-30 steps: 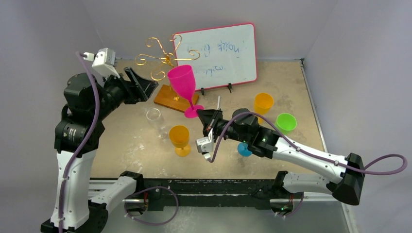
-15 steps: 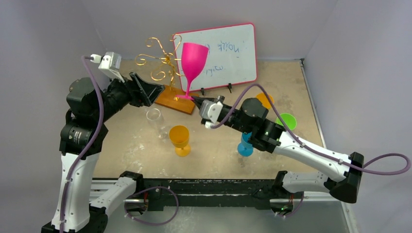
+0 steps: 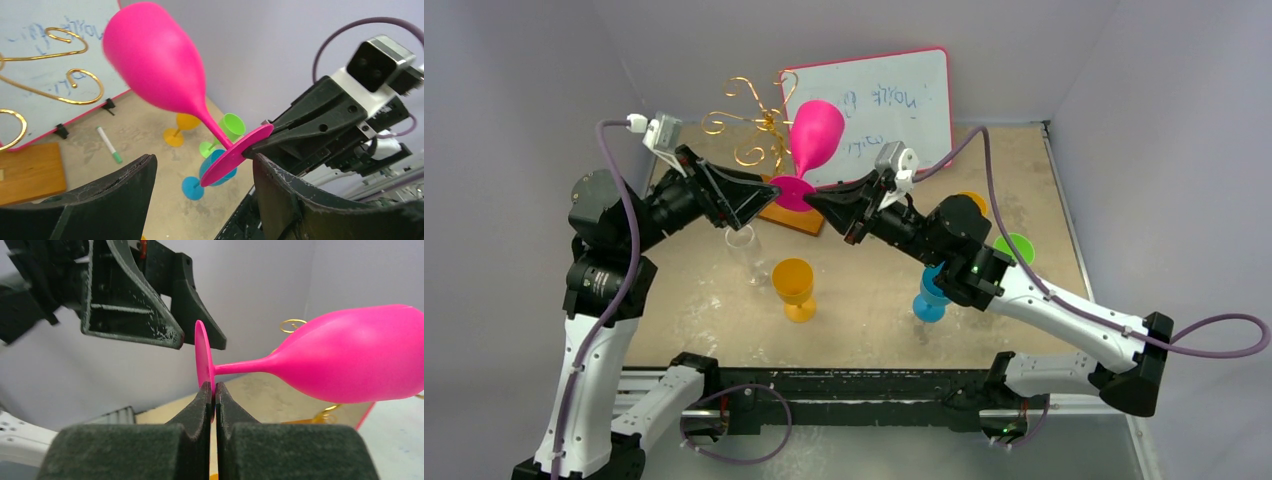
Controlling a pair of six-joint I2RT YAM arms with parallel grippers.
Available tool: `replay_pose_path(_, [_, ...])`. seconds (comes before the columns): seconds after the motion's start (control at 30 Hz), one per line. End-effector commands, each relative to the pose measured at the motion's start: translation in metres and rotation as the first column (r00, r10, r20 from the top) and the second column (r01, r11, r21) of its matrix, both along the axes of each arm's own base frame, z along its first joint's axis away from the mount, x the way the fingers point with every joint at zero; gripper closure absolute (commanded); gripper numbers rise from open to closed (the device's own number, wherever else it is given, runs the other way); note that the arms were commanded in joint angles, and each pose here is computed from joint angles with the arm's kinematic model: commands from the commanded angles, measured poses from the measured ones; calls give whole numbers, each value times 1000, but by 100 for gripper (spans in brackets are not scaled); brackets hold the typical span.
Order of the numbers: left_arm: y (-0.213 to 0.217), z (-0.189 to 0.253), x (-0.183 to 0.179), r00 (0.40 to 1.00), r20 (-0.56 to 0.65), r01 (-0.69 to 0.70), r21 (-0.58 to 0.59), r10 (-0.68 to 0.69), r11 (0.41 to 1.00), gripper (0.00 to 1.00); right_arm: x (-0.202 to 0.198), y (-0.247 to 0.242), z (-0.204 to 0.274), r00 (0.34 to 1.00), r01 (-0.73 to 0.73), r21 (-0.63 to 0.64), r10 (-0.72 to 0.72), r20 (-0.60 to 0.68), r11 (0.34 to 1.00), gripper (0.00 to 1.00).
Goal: Place the wine glass upside down on the wine glass rack
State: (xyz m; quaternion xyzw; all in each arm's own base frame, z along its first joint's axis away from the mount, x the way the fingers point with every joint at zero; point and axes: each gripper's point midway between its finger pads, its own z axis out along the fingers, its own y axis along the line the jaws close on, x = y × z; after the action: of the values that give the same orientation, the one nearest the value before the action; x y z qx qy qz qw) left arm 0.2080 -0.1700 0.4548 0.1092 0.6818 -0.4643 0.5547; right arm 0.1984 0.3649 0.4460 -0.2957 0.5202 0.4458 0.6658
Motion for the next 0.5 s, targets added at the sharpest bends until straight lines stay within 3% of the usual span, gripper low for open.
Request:
replay_pose_path(0.0, [-12, 28, -18, 989, 99, 119, -67, -112, 991, 32, -21, -7, 62, 989, -102, 238, 123, -79, 966, 100])
replay_pose_path(0.1, [-13, 26, -19, 988, 97, 128, -71, -121, 989, 40, -29, -6, 69, 981, -141, 260, 171, -97, 955, 100])
replay_pose_path(0.2, [-15, 27, -19, 987, 93, 141, -82, -133, 987, 60, -31, -8, 71, 977, -149, 274, 185, -108, 950, 100])
replay_pose_path(0.37, [-16, 38, -26, 980, 130, 168, -125, -152, 978, 81, -29, -7, 69, 976, -138, 259, 176, -129, 956, 100])
replay_pose_path(0.47, [-15, 41, -31, 977, 147, 174, -140, -154, 975, 100, -27, -5, 64, 975, -132, 251, 172, -143, 959, 100])
